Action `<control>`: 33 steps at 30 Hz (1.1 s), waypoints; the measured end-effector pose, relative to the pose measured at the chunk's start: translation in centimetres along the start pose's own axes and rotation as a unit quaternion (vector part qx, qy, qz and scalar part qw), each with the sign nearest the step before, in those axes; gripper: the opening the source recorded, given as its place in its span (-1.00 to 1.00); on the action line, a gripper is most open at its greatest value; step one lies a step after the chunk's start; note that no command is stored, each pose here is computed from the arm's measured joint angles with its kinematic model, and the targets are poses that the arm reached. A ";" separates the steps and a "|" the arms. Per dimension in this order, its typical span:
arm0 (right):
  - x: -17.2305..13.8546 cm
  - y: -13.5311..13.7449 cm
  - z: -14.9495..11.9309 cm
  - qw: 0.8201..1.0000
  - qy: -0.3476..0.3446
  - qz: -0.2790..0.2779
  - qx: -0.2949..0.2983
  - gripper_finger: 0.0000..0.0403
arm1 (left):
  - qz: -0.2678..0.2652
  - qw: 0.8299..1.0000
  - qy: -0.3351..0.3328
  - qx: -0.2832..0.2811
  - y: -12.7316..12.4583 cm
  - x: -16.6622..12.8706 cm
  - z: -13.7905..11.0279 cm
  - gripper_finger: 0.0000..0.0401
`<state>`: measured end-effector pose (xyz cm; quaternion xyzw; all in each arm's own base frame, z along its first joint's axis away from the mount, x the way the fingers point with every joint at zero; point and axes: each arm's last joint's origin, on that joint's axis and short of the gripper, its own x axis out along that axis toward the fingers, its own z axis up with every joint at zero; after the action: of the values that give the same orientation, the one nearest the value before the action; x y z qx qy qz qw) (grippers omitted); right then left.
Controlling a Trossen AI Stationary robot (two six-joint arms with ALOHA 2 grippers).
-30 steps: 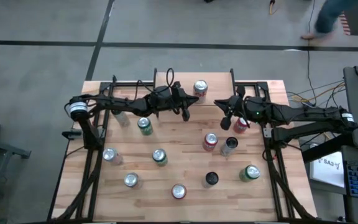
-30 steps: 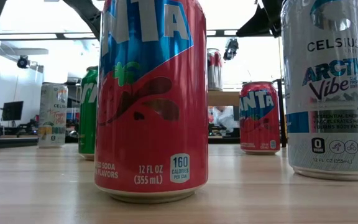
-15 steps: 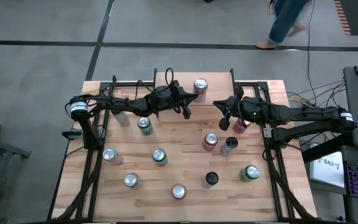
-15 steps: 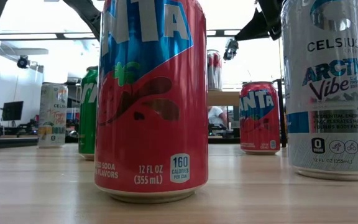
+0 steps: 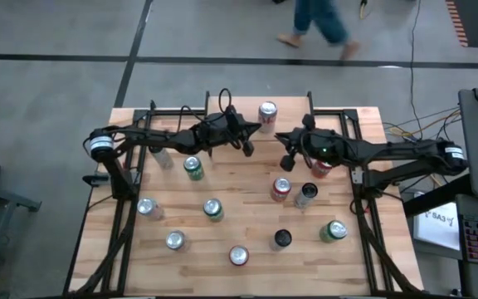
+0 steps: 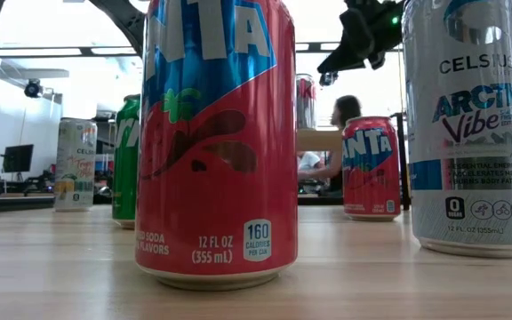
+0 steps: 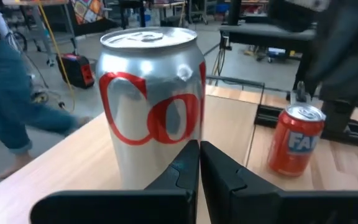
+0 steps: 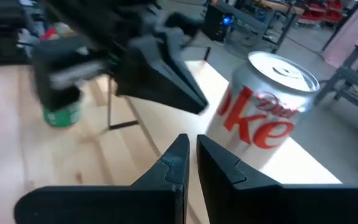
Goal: Place canned beverage on shelf
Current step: Put the top white red soda can on the shelf
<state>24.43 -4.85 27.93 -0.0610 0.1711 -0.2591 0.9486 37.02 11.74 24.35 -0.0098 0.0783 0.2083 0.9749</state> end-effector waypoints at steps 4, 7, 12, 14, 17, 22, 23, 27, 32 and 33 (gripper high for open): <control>0.8 -0.8 -0.4 1.000 0.012 -0.020 0.012 -0.89 | -0.009 1.000 0.004 0.008 -0.7 -0.8 0.7 -1.00; 1.4 -1.4 -0.8 0.999 0.022 -0.032 0.013 -0.89 | -0.020 1.000 0.000 0.022 -1.4 -1.5 1.4 -1.00; 2.4 -1.8 -1.3 0.998 0.037 -0.040 0.013 -0.89 | -0.034 0.998 -0.005 0.046 -2.2 -2.9 2.7 -1.00; 2.8 -1.8 -1.6 0.999 0.042 -0.029 0.012 -0.89 | -0.036 0.998 -0.006 0.051 -2.2 -3.7 3.3 -1.00; 3.3 -1.6 -1.9 0.999 0.046 -0.022 0.013 -0.89 | -0.037 0.998 -0.003 0.052 -2.0 -4.8 3.8 -1.00; 3.9 -1.5 -2.0 0.999 0.040 -0.023 0.010 -0.89 | -0.038 0.998 -0.018 0.049 -1.7 -7.1 4.4 -1.00; 4.0 -1.6 -2.0 0.999 0.040 -0.024 0.008 -0.89 | -0.038 0.998 -0.022 0.045 -1.6 -7.5 4.6 -1.00; 3.9 -2.0 -1.7 0.999 0.027 -0.033 0.014 -0.89 | -0.041 0.998 -0.039 0.022 -1.4 -9.4 5.1 -1.00; 3.9 -2.7 -1.6 0.998 0.025 -0.044 0.024 -0.89 | -0.047 0.998 -0.046 0.014 -1.4 -11.2 4.7 -1.00; 3.9 -2.7 -1.7 0.998 0.025 -0.045 0.024 -0.89 | -0.048 0.998 -0.046 0.011 -1.3 -11.5 4.6 -1.00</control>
<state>25.75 -9.24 25.78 -0.0394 0.1855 -0.3068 0.9327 27.91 6.16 30.63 0.0069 0.0347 0.1607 0.9864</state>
